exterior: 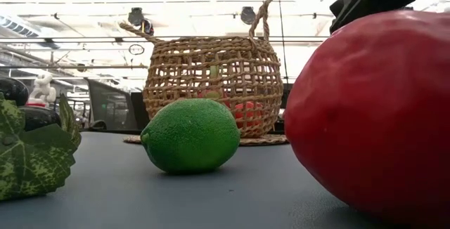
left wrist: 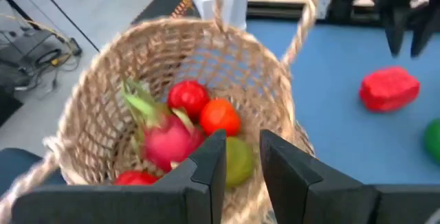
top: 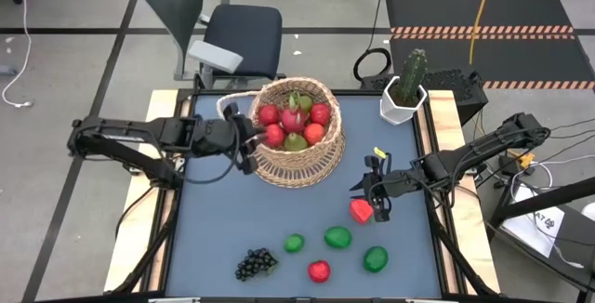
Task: Build produce basket
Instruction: Put the tomato into the basket
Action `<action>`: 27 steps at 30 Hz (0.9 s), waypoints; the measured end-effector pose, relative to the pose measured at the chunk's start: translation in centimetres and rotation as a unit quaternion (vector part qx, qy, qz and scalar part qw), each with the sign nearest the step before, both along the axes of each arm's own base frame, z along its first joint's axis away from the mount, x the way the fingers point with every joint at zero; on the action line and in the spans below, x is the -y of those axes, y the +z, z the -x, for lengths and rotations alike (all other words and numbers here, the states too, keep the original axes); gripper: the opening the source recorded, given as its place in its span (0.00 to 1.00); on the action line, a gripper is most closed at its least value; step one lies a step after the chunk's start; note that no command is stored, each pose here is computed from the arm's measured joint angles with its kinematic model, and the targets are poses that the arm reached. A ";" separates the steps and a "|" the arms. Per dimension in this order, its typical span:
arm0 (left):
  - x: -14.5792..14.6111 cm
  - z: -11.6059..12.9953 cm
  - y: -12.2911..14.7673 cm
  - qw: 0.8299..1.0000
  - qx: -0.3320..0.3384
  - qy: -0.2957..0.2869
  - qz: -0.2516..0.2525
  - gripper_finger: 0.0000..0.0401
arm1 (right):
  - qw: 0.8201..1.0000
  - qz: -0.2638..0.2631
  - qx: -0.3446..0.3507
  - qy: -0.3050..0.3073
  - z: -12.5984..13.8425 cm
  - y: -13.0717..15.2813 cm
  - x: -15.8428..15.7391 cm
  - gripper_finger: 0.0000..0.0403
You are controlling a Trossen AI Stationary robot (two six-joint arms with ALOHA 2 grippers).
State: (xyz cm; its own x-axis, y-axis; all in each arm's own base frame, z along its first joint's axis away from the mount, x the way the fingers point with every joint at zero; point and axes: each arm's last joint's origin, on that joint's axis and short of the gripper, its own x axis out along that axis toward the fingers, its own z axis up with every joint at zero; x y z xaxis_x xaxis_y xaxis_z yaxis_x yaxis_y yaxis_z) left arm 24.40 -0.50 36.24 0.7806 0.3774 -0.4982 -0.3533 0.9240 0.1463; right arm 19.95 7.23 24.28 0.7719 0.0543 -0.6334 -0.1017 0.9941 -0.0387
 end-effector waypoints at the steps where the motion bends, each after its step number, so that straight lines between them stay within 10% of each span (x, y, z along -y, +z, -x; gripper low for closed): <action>1: 0.1 0.2 -0.5 1.000 -0.006 -0.003 0.000 0.22 | 1.000 -0.007 0.003 -0.005 0.0 0.0 0.0 0.23; 27: 5.4 1.6 -3.9 0.994 0.011 -0.094 0.063 0.22 | 0.991 -0.131 -0.004 -0.026 -3.5 1.8 -4.6 0.23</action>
